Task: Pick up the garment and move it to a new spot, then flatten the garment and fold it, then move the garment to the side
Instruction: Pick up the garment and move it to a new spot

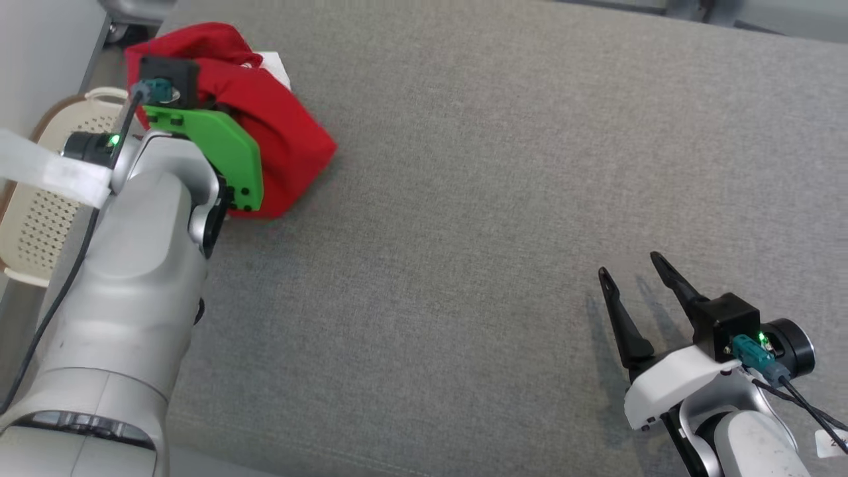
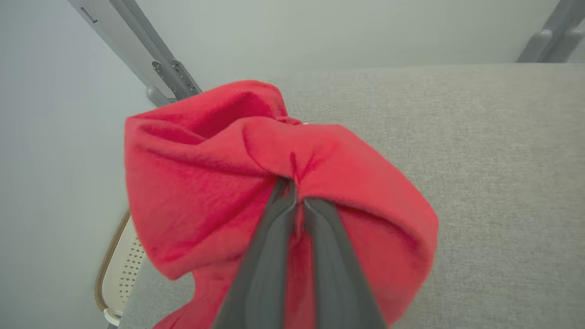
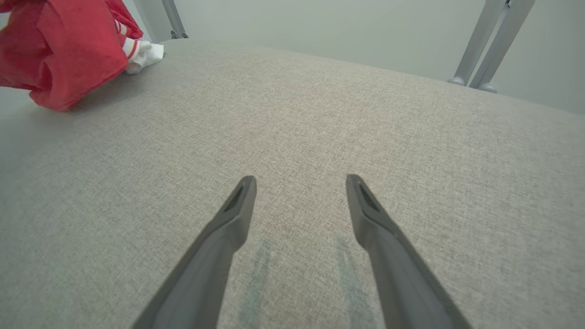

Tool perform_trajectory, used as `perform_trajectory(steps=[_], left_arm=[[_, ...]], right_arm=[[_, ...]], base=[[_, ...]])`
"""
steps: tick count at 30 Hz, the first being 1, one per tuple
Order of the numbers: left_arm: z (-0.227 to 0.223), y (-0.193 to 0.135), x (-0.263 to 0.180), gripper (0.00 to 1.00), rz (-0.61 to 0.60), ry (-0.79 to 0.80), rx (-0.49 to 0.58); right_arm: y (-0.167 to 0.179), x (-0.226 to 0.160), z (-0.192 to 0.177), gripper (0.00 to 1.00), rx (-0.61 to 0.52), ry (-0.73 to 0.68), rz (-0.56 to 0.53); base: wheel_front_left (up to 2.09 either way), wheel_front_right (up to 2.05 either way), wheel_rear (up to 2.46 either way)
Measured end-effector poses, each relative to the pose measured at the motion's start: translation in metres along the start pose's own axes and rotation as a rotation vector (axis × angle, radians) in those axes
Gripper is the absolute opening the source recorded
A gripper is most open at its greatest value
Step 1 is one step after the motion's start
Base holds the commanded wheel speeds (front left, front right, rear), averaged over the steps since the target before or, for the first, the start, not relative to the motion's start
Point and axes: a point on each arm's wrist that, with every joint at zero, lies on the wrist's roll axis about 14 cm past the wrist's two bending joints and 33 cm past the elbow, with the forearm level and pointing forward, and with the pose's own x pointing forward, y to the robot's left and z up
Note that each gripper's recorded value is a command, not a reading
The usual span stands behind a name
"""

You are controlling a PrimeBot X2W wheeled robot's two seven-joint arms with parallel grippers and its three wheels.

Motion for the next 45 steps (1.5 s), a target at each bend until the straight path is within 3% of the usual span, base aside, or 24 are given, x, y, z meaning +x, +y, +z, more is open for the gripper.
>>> perform_trajectory(steps=[10, 17, 22, 26, 30, 37, 38, 39, 45], left_arm=[[0.109, -0.091, -0.014, 0.00, -0.223, -0.257, 0.051], [0.173, -0.185, -0.042, 0.00, -0.448, -0.433, 0.101], [0.196, -0.259, -0.071, 0.00, -0.636, -0.515, 0.144], [0.187, -0.313, -0.092, 0.00, -0.781, -0.509, 0.207], [0.149, -0.355, -0.100, 0.00, -0.887, -0.435, 0.275], [0.062, -0.377, -0.076, 0.00, -0.915, -0.217, 0.355], [0.050, -0.376, -0.071, 0.44, -0.906, -0.183, 0.358], [0.041, -0.374, -0.065, 1.00, -0.894, -0.159, 0.360], [0.007, -0.355, -0.042, 1.00, -0.815, -0.058, 0.351]], right_arm=[[-0.018, -0.039, 0.016, 1.00, 0.003, -0.051, -0.117], [-0.043, -0.074, 0.025, 1.00, 0.010, -0.092, -0.235], [-0.067, -0.102, 0.028, 1.00, 0.011, -0.116, -0.339], [-0.084, -0.123, 0.029, 1.00, 0.029, -0.136, -0.413], [-0.097, -0.140, 0.024, 1.00, 0.049, -0.138, -0.473], [-0.109, -0.148, 0.018, 1.00, 0.064, -0.135, -0.517], [-0.110, -0.148, 0.017, 1.00, 0.067, -0.135, -0.521], [-0.112, -0.148, 0.016, 1.00, 0.068, -0.132, -0.525], [-0.117, -0.151, 0.010, 1.00, 0.075, -0.120, -0.544]], base=[[0.00, 0.00, 0.00], [0.00, 0.00, 0.00], [0.00, 0.00, 0.00], [0.00, 0.00, 0.00], [0.00, 0.00, 0.00], [0.00, 0.00, 0.00], [0.00, 0.00, 0.00], [0.00, 0.00, 0.00], [0.00, 0.00, 0.00]])
